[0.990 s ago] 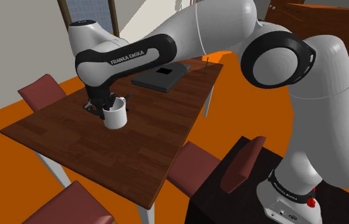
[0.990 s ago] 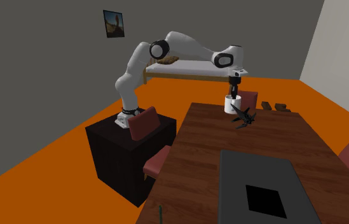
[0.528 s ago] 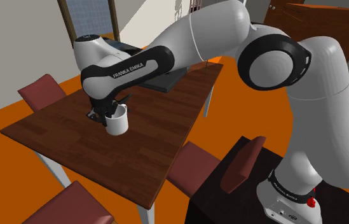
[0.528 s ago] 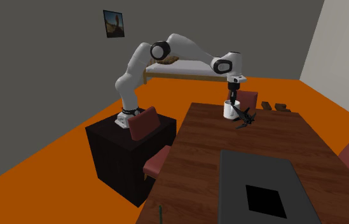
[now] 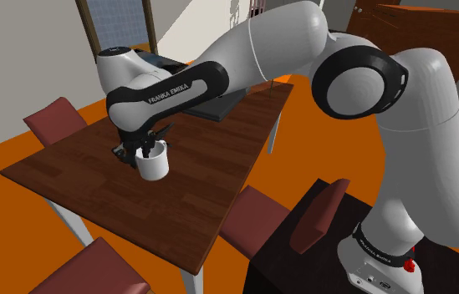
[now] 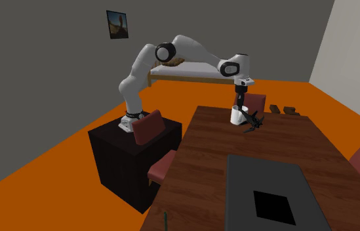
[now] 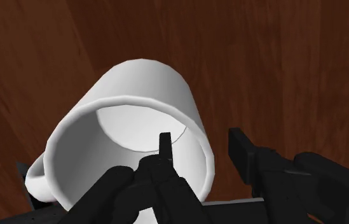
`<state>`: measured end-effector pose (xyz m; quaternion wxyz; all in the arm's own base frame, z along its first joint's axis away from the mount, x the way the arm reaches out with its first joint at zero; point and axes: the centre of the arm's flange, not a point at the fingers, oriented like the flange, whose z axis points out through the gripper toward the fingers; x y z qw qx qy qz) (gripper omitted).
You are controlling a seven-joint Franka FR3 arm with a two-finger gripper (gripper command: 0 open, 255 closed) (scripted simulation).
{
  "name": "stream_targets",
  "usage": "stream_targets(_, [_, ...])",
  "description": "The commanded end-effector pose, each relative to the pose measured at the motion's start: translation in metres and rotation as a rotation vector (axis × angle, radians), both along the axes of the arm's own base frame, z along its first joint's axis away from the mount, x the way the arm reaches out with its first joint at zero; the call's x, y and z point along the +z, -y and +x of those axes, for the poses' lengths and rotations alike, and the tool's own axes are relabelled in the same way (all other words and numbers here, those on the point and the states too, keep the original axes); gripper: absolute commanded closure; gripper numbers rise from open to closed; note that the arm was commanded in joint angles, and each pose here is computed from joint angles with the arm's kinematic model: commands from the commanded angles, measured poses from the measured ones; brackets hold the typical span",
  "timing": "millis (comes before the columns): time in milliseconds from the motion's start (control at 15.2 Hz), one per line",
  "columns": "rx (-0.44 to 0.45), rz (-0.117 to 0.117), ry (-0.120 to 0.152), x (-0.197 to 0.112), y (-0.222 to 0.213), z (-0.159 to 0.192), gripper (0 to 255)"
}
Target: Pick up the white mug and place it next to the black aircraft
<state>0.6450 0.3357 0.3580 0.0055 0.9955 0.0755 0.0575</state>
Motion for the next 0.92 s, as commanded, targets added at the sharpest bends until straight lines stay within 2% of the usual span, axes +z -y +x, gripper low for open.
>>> stream_targets(0, [0.0, 0.0, 0.0, 0.0, 0.0, 0.0, 0])
stream_targets(264, [0.0, 0.0, 0.0, 0.0, 0.0, 0.0, 0])
stream_targets(528, [0.0, 0.0, 0.0, 0.05, 0.0, -0.006, 0])
stream_targets(858, [0.0, 0.0, 0.0, 0.05, 0.0, -0.006, 0])
